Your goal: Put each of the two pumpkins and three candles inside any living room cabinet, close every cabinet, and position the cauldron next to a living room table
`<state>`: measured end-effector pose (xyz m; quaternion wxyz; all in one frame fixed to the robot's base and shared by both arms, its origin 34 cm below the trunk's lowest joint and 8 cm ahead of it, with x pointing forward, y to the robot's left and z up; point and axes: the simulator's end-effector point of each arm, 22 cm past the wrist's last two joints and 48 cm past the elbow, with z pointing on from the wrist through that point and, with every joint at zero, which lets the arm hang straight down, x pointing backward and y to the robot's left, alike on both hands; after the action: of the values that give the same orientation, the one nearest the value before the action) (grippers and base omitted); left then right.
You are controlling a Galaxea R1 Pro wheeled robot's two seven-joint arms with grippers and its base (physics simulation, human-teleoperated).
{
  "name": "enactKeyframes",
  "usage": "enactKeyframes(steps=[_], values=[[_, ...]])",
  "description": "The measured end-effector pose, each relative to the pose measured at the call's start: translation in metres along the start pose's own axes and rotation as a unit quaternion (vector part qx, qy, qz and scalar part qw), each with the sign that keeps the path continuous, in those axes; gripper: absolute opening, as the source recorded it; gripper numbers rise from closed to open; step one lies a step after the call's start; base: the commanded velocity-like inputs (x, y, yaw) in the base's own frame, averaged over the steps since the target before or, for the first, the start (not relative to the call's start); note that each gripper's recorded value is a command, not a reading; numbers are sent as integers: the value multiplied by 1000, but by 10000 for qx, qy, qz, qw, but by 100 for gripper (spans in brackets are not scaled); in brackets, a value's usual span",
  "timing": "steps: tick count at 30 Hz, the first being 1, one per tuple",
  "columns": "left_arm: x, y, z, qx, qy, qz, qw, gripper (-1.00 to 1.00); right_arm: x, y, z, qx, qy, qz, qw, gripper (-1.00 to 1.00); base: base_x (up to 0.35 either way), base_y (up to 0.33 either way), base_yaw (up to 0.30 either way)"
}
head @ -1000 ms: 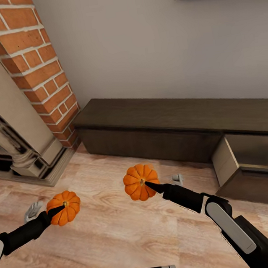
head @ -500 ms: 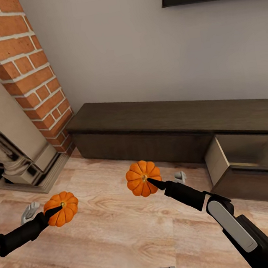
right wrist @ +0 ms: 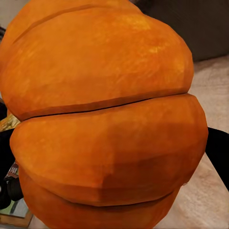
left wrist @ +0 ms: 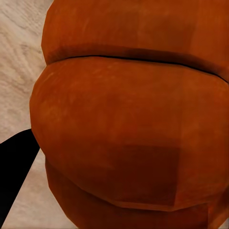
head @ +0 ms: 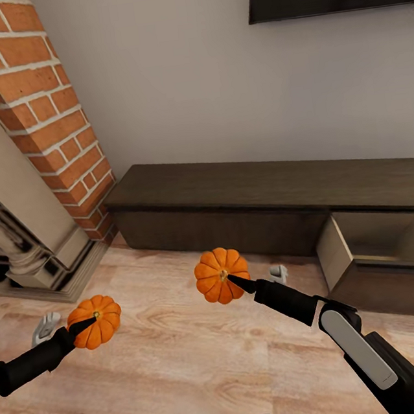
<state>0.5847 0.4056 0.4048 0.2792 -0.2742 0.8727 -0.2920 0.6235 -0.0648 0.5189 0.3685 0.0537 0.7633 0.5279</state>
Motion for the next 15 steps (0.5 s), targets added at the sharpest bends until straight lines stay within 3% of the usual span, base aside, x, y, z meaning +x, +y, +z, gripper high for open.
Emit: enactKeyframes(steps=[15], values=[[-9,-15,-11,72,-84,60,9999,-100,-11,17,-3,-38,-45,-106,9999,-100,0,0,0]])
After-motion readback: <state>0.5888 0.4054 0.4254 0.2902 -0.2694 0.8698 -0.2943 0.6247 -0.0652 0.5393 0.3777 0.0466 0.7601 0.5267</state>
